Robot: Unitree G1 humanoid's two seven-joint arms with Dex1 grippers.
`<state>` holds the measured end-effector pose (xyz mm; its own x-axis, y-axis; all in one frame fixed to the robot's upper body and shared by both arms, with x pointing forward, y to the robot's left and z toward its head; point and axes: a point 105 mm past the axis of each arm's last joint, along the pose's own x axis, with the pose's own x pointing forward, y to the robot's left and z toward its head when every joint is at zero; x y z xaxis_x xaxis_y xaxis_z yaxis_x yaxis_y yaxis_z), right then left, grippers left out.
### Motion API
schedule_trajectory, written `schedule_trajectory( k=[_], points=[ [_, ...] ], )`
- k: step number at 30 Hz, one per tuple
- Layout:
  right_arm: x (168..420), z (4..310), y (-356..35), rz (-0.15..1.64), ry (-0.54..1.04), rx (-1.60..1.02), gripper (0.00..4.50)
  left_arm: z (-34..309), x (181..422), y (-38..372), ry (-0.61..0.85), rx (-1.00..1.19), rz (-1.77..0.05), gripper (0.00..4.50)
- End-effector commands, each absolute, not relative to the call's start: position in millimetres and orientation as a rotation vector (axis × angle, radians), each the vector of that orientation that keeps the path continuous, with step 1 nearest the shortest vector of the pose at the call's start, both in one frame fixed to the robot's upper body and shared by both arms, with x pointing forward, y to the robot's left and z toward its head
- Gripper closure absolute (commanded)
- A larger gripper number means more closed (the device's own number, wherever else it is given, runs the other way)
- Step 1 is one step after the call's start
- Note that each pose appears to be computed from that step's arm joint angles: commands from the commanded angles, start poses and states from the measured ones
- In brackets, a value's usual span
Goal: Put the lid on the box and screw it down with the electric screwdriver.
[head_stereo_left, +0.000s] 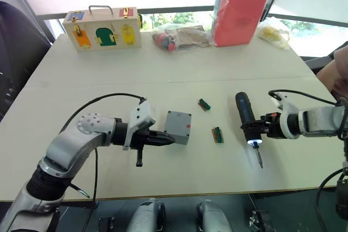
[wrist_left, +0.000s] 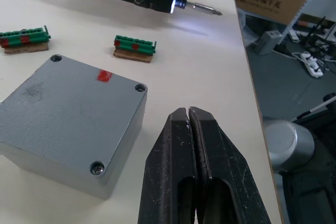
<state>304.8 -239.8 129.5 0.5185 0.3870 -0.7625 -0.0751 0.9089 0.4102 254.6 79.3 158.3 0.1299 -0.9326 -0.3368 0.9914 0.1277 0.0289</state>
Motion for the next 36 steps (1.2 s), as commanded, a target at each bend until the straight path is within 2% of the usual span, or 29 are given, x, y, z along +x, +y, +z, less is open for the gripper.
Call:
schedule_trajectory(
  k=[1,3,4,5,8,11,14,16,18,22,27,31,36],
  points=[
    [309.7,142.7,-242.1,0.273,0.930,0.353,2.73,166.7,254.1,76.1,0.219,0.255,-1.416,4.50],
    [312.2,140.8,-240.7,0.262,0.923,0.350,1.73,167.1,257.6,77.0,0.218,0.230,-1.399,4.50],
    [313.9,141.0,-240.2,0.255,0.913,0.338,1.53,166.9,260.2,79.0,0.219,0.217,-1.383,4.50],
    [315.0,141.5,-239.8,0.250,0.904,0.331,1.02,167.1,262.2,81.1,0.220,0.204,-1.369,4.50],
    [321.0,150.5,-246.3,0.199,0.831,0.289,0.11,174.4,273.3,94.1,0.202,0.132,-1.282,4.50],
    [333.6,187.8,-249.2,0.224,0.611,0.305,0.05,189.6,285.0,115.6,0.175,-0.038,-1.148,4.50],
    [325.8,234.9,-226.4,0.444,0.330,0.130,0.05,189.1,275.9,136.2,0.204,-0.128,-1.069,4.50],
    [307.3,243.0,-202.5,0.641,0.214,0.076,0.05,180.1,265.7,145.0,0.258,-0.148,-1.033,4.50],
    [289.2,236.5,-187.1,0.775,0.155,0.057,0.05,169.0,253.0,149.9,0.322,-0.152,-1.025,4.50],
    [238.5,179.6,-154.4,1.035,0.313,0.070,0.05,136.5,209.8,150.9,0.519,-0.121,-1.090,4.50],
    [186.5,145.3,-139.5,1.236,0.473,0.079,0.05,122.2,180.0,143.1,0.585,-0.166,-1.121,4.50],
    [170.1,131.6,-141.7,1.272,0.538,0.075,0.05,118.6,165.3,137.5,0.612,-0.202,-1.139,4.50],
    [169.9,117.2,-153.4,1.259,0.595,0.066,0.05,116.1,163.5,134.0,0.605,-0.234,-1.130,4.50]
  ],
)
